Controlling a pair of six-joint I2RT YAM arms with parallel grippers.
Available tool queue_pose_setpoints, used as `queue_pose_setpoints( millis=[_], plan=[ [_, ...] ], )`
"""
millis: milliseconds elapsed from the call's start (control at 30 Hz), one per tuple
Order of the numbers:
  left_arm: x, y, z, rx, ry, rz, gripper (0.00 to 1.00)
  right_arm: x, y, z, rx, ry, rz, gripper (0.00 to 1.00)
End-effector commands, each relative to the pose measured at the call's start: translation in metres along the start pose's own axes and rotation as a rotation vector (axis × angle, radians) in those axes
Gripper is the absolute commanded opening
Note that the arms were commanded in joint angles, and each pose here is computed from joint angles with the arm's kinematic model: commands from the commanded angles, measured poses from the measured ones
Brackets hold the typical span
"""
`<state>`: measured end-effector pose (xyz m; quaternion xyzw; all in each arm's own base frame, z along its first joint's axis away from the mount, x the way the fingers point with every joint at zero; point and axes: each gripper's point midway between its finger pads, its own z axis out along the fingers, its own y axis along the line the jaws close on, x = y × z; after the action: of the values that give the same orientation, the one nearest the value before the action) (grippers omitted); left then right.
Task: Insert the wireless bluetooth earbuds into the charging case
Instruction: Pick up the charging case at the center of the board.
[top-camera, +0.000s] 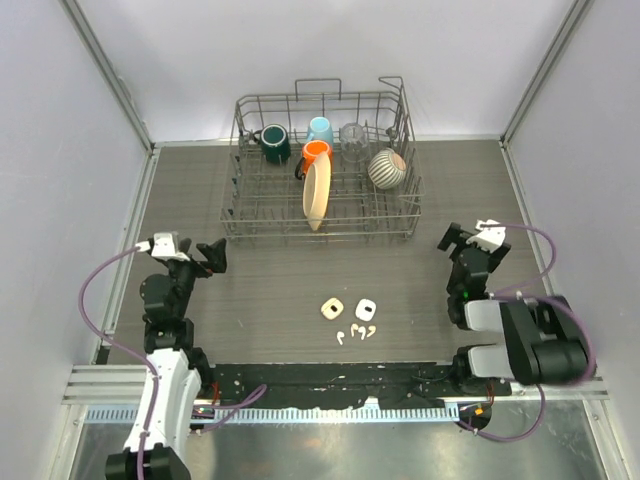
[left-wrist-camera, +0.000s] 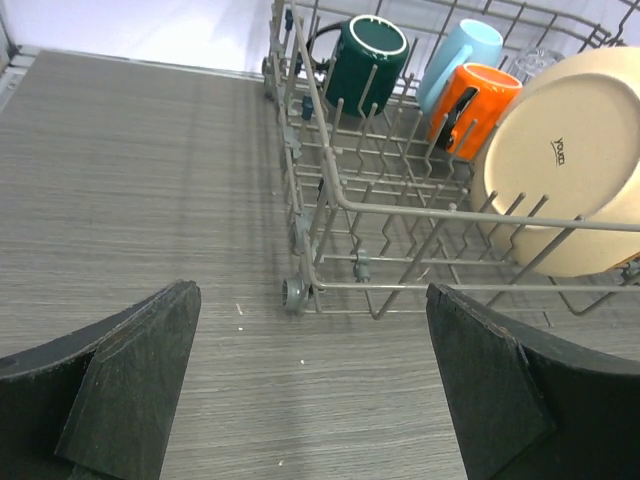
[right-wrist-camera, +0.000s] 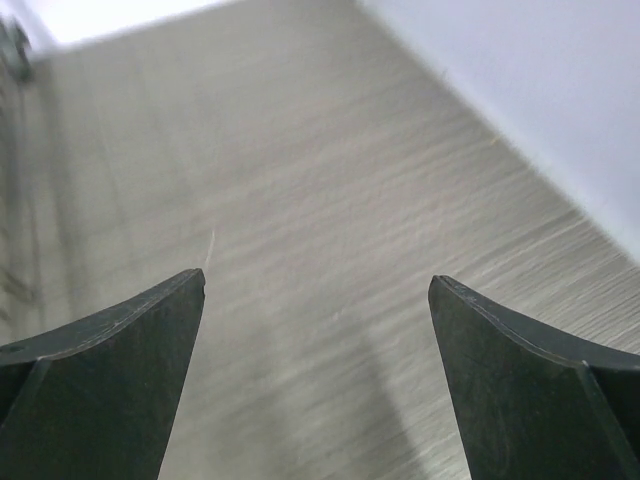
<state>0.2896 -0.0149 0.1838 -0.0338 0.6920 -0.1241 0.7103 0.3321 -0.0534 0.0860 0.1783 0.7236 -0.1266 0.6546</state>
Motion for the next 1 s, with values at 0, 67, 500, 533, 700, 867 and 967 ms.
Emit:
queue_pose_setpoints(
  millis=[0,67,500,533,700,867,967],
  plan=[
    [-0.016,0.001,-0.011,-0.032,-0.038,0.014,1.00,-0.043,-0.023,0.001,0.170,-0.037,0.059,1.00],
    [-0.023,0.002,-0.014,-0.046,-0.058,0.022,1.00,-0.053,-0.036,-0.002,0.242,-0.065,0.099,1.00],
    [-0.049,-0.022,0.012,-0.016,0.046,-0.374,1.00,-0.120,0.049,-0.011,-0.123,0.189,0.248,1.00],
    [-0.040,-0.028,0.013,0.008,0.118,-0.367,1.00,-0.125,0.057,-0.016,-0.174,0.195,0.245,1.00],
    [-0.037,-0.024,-0.001,-0.081,0.238,-0.399,1.00,-0.127,0.086,-0.062,-0.404,0.291,0.310,1.00],
    [-0.041,-0.028,-0.019,-0.099,0.173,-0.459,1.00,-0.098,0.094,-0.100,-0.459,0.500,0.300,1.00],
    [-0.027,-0.022,-0.029,-0.157,0.158,-0.556,1.00,-0.092,0.094,-0.125,-0.466,0.557,0.259,1.00]
  ],
)
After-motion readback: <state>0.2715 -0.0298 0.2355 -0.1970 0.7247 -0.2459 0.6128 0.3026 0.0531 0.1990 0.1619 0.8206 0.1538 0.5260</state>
